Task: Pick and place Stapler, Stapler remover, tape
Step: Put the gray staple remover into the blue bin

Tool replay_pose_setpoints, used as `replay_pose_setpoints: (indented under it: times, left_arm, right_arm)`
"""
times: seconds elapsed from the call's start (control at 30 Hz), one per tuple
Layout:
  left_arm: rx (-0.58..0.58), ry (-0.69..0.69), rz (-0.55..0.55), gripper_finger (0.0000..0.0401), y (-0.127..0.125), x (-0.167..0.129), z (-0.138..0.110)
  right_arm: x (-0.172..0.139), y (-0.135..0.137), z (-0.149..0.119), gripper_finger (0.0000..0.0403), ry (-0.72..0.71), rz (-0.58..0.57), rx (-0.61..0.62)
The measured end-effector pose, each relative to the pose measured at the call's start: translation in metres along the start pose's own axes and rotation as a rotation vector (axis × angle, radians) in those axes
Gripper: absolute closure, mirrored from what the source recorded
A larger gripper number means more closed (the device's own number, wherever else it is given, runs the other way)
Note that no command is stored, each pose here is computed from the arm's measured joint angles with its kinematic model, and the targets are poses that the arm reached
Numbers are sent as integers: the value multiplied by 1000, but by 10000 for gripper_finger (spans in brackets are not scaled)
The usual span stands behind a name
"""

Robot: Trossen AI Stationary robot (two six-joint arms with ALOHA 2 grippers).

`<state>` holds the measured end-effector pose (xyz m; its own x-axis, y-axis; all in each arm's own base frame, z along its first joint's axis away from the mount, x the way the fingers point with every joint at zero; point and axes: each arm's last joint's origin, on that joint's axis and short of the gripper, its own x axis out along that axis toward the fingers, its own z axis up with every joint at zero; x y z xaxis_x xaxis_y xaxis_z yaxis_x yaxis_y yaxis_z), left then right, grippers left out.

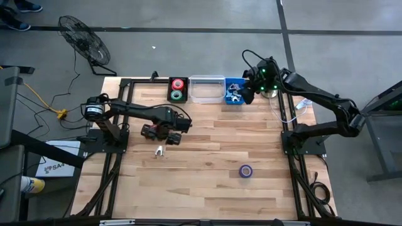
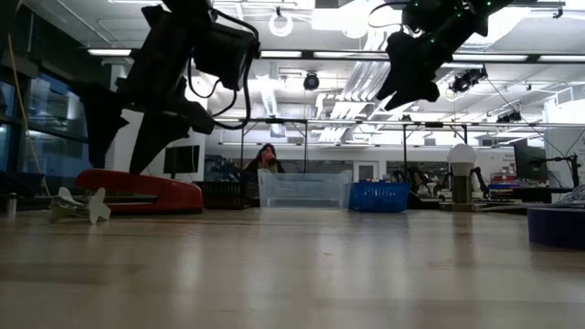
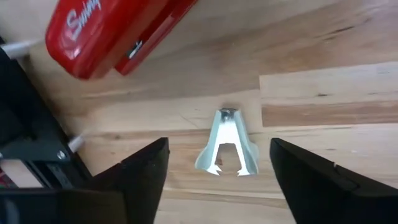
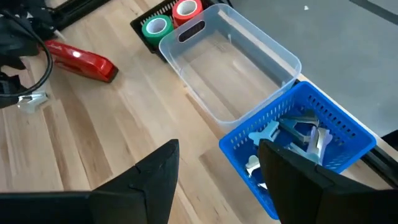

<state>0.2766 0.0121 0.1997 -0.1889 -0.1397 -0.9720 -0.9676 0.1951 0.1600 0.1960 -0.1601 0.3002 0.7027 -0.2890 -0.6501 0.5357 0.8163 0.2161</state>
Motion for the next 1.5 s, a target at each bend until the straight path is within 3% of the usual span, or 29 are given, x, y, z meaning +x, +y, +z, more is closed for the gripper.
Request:
replay_pose_setpoints:
  times: [0.2,0.63,0.87,1.2,1.33,1.5]
  left_arm:
    - [-26,35,-26,95,-2,0,-1]
    - [-58,159,-25,93,7,36,-1]
    - [-23,218,-165,93,0,53,0]
    - [-38,312,-147,95,9,68,-3]
    - [-28,312,-170,119,7,67,-2]
    - [-21,317,-174,182,6,67,-2]
  right_arm:
    - [0,0,0,192,0,13,-15]
    - [0,1,0,192,1,45,-32]
    - [0,1,0,192,0,45,-32]
    - [0,1,0,192,-1,25,-32]
    - [0,0,0,192,-1,19,-32]
    - [0,0,0,192,-1,19,-32]
